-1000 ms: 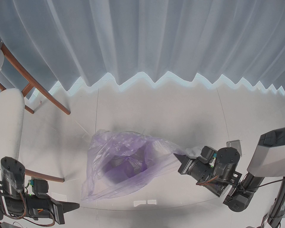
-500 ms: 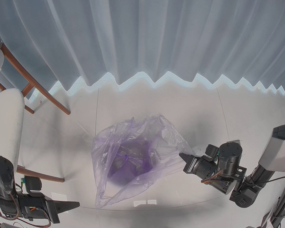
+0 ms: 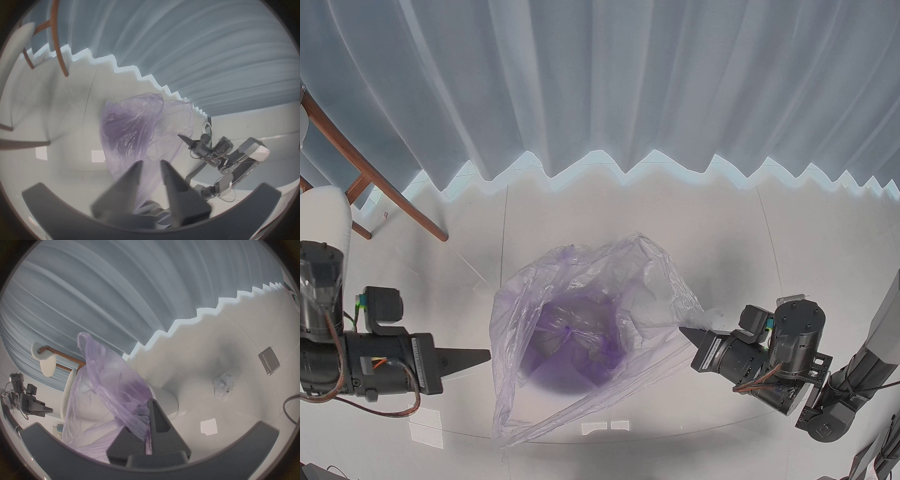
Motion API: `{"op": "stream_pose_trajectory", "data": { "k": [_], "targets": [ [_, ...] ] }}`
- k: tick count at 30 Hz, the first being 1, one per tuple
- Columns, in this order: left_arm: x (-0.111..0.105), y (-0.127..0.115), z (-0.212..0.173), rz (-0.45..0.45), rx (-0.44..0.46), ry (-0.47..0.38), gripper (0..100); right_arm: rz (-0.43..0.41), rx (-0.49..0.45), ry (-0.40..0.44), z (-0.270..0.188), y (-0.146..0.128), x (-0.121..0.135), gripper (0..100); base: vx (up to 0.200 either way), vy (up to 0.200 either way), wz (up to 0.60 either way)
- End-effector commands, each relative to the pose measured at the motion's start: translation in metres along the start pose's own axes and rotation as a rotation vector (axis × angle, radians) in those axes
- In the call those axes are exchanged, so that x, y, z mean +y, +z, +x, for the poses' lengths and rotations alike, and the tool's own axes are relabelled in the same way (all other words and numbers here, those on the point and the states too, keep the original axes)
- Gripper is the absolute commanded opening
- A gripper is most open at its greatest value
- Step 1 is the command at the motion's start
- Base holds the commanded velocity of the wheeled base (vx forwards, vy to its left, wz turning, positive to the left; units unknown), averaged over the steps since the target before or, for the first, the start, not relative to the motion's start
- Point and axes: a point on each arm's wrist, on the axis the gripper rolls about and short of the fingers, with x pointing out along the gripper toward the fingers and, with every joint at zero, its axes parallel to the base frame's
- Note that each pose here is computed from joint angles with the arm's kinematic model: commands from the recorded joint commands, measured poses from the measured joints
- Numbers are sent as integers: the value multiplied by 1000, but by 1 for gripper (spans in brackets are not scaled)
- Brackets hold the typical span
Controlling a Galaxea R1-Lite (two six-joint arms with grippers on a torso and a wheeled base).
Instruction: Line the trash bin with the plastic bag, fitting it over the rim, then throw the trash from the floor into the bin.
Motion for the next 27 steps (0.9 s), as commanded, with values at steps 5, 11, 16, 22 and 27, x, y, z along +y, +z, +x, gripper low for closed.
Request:
{"op": "stream_pose_trajectory", "data": {
  "k": [5, 11, 16, 22, 27],
  "targets": [
    [4, 14, 53, 155, 90, 121, 100, -16, -5, 19, -2, -1, 6, 0, 0, 0, 0],
    [0, 31, 84, 207, 87, 225, 100, -22, 10, 28, -1, -5, 10, 0, 0, 0, 0],
    [-7, 39, 106, 225, 99, 255, 100, -24, 7, 35, -2, -7, 14, 0, 0, 0, 0],
    [-3, 44, 134, 234, 113, 314, 100, -23, 0, 38, -2, -6, 15, 0, 0, 0, 0],
    [0, 41, 140, 231, 129, 329, 0, -22, -3, 40, -2, -5, 16, 0, 0, 0, 0]
  ]
}}
